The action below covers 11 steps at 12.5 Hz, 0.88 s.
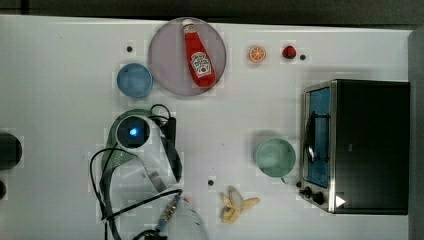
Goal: Drag strainer left to right.
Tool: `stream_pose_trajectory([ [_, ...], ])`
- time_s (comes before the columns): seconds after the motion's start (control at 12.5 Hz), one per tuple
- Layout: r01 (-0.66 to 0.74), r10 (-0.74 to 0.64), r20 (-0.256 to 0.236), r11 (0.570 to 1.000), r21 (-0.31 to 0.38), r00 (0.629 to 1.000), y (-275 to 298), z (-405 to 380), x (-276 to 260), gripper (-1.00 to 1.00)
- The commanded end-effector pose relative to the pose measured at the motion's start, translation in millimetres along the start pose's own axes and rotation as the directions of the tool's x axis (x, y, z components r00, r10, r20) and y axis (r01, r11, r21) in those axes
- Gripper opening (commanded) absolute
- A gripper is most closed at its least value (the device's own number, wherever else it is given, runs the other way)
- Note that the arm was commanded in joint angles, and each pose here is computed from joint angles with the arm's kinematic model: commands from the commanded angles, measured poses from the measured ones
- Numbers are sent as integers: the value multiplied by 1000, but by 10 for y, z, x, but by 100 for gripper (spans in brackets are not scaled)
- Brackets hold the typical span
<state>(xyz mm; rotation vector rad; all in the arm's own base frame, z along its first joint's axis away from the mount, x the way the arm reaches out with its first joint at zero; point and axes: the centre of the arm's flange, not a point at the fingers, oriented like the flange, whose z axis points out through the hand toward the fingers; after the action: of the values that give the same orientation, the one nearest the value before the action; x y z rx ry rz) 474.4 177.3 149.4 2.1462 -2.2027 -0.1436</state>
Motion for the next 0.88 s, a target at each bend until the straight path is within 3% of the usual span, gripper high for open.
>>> stream_pose_trajectory([
  [0.08,15,-14,-24,1000,24,1000,-153,-108,548,100],
  [0.88,-33,35,-57,999,31,998,-279,-117,1761,100],
])
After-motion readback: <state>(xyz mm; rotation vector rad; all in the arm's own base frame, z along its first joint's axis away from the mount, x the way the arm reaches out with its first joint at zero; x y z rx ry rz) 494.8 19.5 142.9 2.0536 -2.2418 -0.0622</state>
